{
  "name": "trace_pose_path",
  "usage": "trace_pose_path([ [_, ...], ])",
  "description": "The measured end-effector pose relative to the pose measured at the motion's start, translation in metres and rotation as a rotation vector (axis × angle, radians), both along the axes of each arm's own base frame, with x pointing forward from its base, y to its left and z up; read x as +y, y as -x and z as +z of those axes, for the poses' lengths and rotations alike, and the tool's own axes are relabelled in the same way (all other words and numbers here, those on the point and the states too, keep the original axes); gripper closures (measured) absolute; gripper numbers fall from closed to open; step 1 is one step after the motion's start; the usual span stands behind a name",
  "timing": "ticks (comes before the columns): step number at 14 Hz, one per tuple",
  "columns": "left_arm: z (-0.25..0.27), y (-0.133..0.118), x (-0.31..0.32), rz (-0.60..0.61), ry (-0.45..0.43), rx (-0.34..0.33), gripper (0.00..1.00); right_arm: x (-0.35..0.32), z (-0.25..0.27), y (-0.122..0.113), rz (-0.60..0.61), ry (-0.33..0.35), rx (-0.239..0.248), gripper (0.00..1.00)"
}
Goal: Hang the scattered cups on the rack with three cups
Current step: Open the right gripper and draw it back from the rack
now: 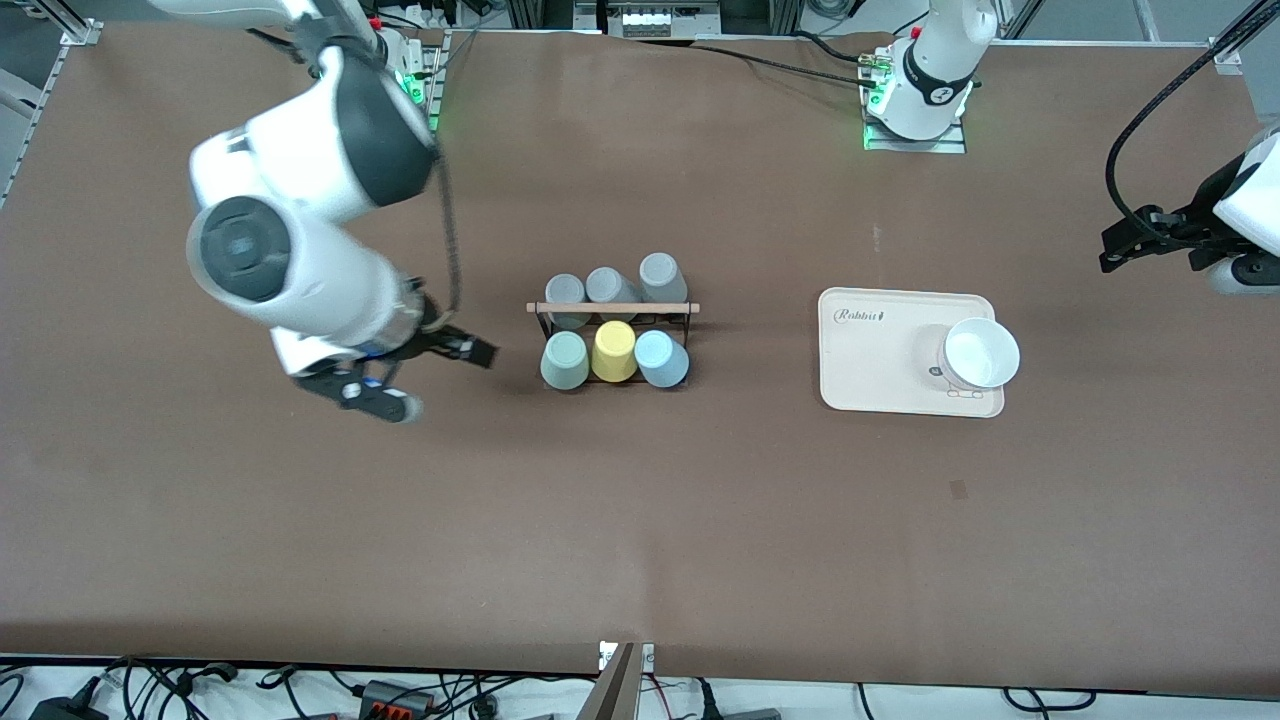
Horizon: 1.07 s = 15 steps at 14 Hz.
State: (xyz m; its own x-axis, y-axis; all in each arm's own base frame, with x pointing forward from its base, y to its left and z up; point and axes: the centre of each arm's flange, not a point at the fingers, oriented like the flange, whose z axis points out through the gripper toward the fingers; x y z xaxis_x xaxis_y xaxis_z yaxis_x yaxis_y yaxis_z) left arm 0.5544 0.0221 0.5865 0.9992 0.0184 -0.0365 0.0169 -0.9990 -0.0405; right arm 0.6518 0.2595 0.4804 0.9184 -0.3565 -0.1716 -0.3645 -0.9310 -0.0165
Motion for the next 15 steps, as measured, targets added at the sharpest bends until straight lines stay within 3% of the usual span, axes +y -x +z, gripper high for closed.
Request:
trace_pose_path([
  [5,0.0,0.0,0.0,0.0,0.0,0.0,0.0,-0.106,-0.002,-0.032,-0.006,-0.017,-0.004,0.0],
  [9,0.0,0.0,0.0,-0.001,0.0,0.0,0.0,-0.161,0.007,-0.038,-0.018,-0.025,-0.007,0.0],
  [13,0.0,0.0,0.0,-0.001,0.0,0.0,0.0,-0.203,0.034,-0.033,-0.071,-0.025,-0.048,0.0],
  [15,0.0,0.0,0.0,-0.001,0.0,0.0,0.0,-0.222,0.047,-0.028,-0.101,-0.024,-0.106,0.0],
])
